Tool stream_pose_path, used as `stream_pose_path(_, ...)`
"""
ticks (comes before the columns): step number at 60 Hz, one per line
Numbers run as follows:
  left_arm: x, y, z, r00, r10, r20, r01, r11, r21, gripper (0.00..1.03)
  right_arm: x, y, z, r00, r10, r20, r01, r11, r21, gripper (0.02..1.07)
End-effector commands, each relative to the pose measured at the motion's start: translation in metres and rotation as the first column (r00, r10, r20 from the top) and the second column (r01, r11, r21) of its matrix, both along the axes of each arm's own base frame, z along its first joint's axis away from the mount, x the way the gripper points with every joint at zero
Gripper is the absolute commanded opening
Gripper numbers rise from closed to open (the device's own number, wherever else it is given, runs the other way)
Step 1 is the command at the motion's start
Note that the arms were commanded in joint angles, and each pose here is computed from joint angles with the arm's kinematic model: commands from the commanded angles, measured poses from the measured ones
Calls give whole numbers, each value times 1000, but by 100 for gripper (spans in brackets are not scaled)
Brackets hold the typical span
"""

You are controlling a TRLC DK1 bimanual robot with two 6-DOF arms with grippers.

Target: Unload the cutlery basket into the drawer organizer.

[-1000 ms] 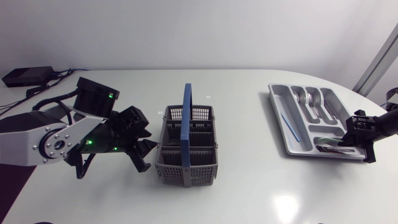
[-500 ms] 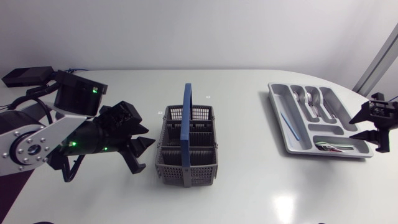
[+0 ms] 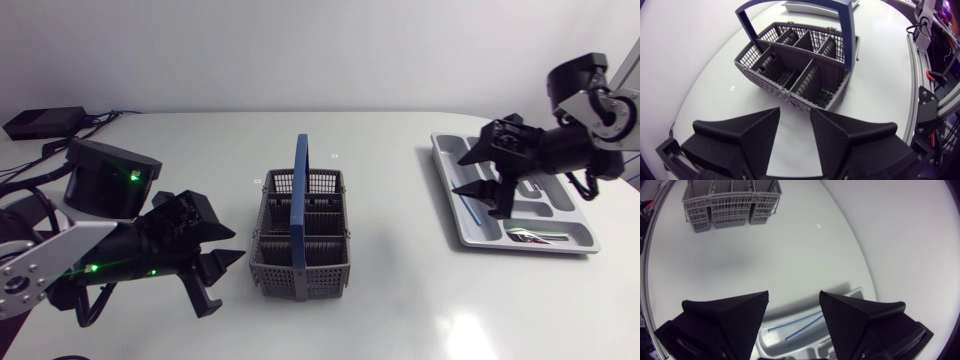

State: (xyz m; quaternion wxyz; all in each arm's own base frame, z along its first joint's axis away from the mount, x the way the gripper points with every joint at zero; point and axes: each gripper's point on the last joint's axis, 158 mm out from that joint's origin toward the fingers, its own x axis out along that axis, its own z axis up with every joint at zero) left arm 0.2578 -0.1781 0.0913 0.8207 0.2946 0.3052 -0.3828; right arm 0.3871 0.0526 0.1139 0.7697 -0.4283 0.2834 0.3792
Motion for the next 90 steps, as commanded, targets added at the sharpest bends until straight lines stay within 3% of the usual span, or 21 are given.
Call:
stream_pose_path(1, -16, 1, -11, 999, -25, -26, 26, 1000, 15, 45, 8, 29, -18, 997, -58, -55, 61, 997, 56, 76)
stream_pose_path(24, -72, -25, -42, 968, -220, -124, 229, 971, 63, 37, 78, 110, -32, 988, -106, -111, 122, 982, 145, 76)
stream_pose_path(41, -39, -31, -59, 979, -169, -117, 177, 982, 64, 37, 96, 128, -42, 985, -107, -132, 129, 978, 165, 76)
stream_pose_path(57, -3, -5, -65, 994, -63, -89, 70, 995, 74, 37, 121, 163, -48, 981, -105, -162, 139, 967, 213, 76)
stream_pose_path(62, 3, 1, -65, 996, -44, -82, 50, 996, 77, 37, 129, 173, -51, 969, -98, -228, 154, 957, 246, 75)
stream_pose_path(66, 10, 7, -65, 997, -26, -72, 31, 996, 80, 37, 131, 180, -51, 951, -65, -301, 151, 950, 274, 60)
stream_pose_path(71, 17, 13, -64, 998, -8, -66, 13, 997, 81, 37, 123, 188, -53, 914, -3, -406, 140, 941, 308, 34)
stream_pose_path(74, 19, 15, -65, 998, -3, -64, 8, 997, 83, 37, 114, 190, -56, 897, 26, -440, 122, 945, 305, 28)
stream_pose_path(80, 25, 19, -66, 998, 9, -57, -4, 996, 86, 37, 87, 192, -60, 858, 92, -505, 80, 947, 310, 26)
stream_pose_path(90, 31, 21, -68, 998, 21, -55, -16, 997, 79, 37, 58, 187, -58, 840, 127, -528, 56, 947, 317, 23)
